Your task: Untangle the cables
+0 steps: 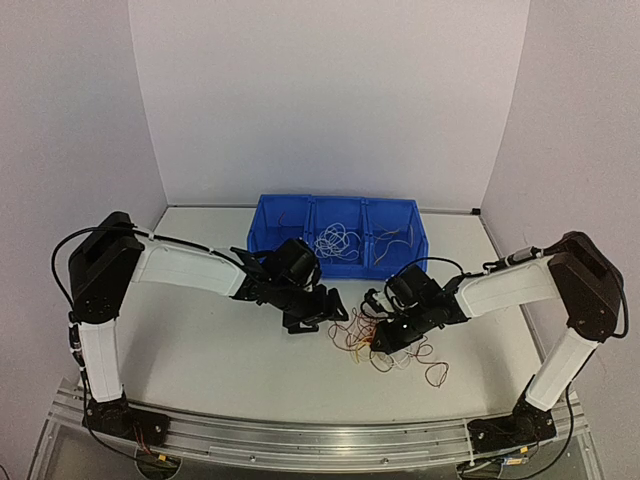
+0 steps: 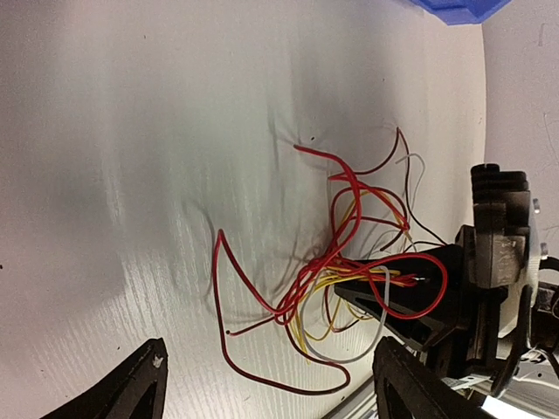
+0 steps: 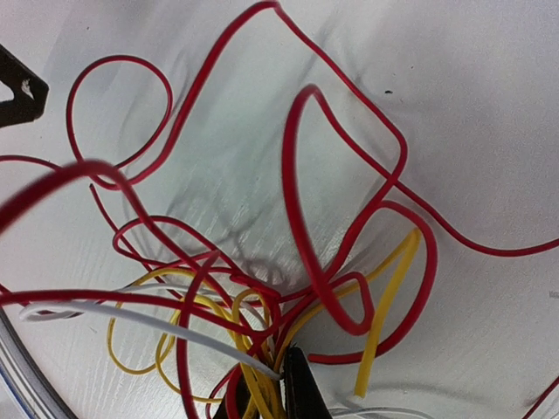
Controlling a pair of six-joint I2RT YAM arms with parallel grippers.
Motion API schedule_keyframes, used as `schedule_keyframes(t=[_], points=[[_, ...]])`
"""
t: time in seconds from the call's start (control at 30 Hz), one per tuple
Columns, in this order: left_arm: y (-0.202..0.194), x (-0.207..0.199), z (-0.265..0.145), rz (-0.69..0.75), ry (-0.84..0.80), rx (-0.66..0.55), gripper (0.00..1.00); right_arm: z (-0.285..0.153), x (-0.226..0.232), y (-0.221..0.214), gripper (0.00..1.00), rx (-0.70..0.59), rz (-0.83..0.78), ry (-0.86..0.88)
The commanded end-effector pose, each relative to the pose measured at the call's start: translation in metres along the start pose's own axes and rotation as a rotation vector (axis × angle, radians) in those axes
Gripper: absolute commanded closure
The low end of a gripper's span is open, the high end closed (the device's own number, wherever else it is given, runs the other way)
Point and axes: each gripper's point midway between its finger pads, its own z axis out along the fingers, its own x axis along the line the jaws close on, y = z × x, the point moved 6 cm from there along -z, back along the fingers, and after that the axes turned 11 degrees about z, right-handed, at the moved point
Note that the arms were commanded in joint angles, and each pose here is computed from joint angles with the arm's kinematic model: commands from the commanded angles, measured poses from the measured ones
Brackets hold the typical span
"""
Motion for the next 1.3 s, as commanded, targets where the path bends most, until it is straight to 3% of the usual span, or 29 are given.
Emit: schedule_keyframes(t=[0.0, 0.3, 0.53, 1.07, 1.17, 1.27], points=[[-0.004, -0.005, 0.01, -0.022, -0.044, 0.05, 0.25, 0.0, 0.005, 0.007, 0.92, -0.036, -0.012, -0.008], [-0.004, -0.011, 0.018, -0.008, -0.108, 0.067, 0.49, 0.002, 0.007, 0.005, 0.92, -0.035, -0.013, -0.006], [-0.002, -0.013, 0.023, -0.004, -0.128, 0.07, 0.53, 0.002, 0.008, 0.005, 0.92, -0.041, -0.014, -0.007], [0.017, 0.002, 0.04, -0.022, 0.03, -0.027, 0.61, 0.003, 0.009, 0.002, 0.92, -0.034, -0.011, -0.009], [0.019, 0.001, 0.041, -0.012, 0.033, -0.028, 0.67, 0.004, 0.008, 0.002, 0.92, -0.036, -0.01, -0.014], [0.018, 0.002, 0.045, -0.007, 0.032, -0.017, 0.8, 0.004, 0.008, 0.002, 0.92, -0.036, -0.007, -0.017]])
